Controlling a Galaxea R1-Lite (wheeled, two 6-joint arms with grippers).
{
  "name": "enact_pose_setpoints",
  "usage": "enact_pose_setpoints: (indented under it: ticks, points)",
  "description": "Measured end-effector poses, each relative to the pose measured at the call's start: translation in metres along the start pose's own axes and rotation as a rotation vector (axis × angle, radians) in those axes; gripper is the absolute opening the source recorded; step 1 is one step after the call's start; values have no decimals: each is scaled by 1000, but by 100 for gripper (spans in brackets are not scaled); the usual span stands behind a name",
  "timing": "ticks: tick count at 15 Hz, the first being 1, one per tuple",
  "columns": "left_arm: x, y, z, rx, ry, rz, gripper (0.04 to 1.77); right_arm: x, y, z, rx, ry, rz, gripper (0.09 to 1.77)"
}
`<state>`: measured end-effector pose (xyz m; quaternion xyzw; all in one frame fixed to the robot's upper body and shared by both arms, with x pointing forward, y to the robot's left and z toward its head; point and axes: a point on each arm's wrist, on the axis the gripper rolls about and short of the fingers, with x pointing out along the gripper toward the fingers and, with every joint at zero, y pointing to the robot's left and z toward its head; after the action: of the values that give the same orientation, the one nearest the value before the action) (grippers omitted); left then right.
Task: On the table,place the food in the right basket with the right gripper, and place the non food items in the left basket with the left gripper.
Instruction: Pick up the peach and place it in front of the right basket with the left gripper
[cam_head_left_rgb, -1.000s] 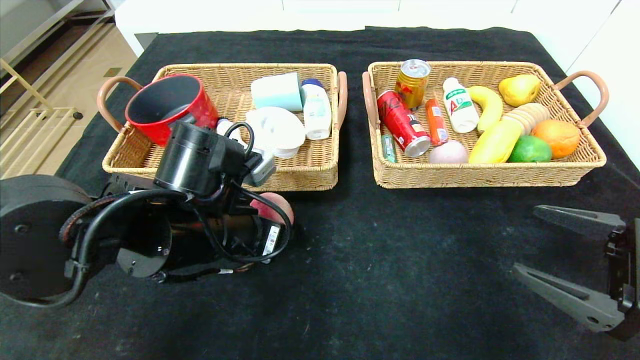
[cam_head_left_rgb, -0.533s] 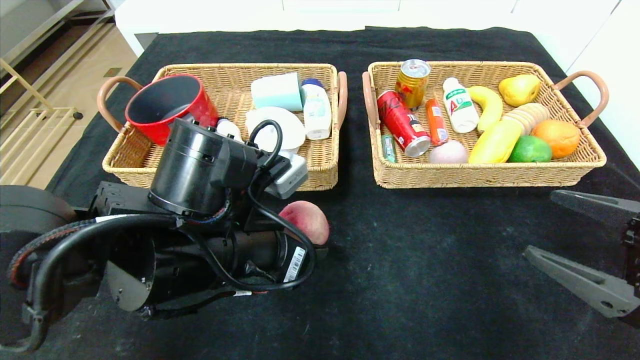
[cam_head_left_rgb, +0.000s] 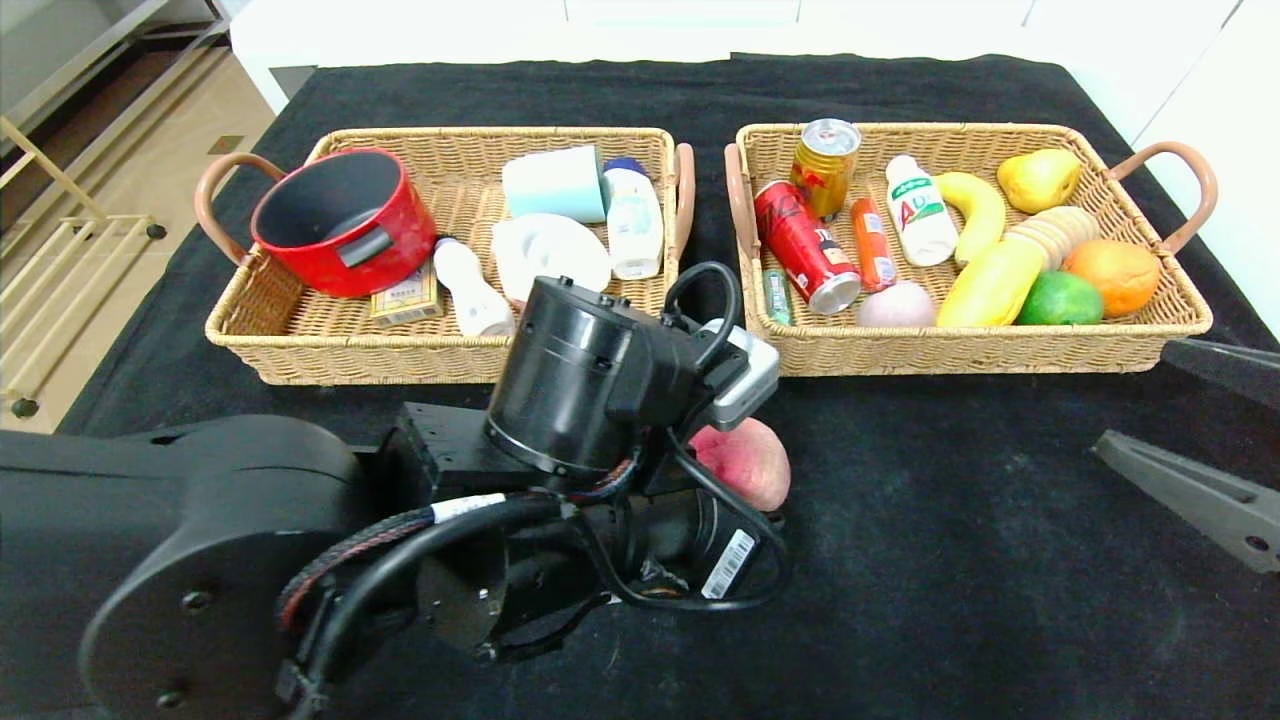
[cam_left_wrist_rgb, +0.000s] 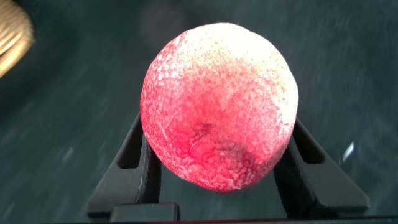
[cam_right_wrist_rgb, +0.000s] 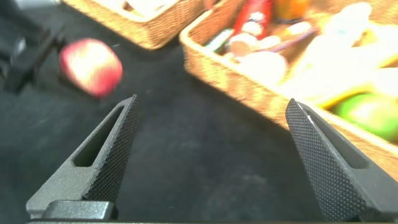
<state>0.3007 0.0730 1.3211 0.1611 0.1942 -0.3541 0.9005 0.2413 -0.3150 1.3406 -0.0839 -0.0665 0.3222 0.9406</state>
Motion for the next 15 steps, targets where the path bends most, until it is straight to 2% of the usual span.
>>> enact_pose_setpoints:
  ticks: [6, 10, 14, 15]
  points:
    - [49, -25, 14, 21, -21, -36, 104, -8, -6, 9, -31, -23, -60, 171]
    - [72, -30, 6, 27, 14, -36, 104, -10, -9, 11, -42, -27, -83, 171]
    - [80, -32, 4, 33, 23, -29, 104, -11, -9, 11, -43, -28, -83, 171]
    - [81, -32, 3, 32, 24, -29, 112, -11, -8, 11, -42, -28, -82, 171]
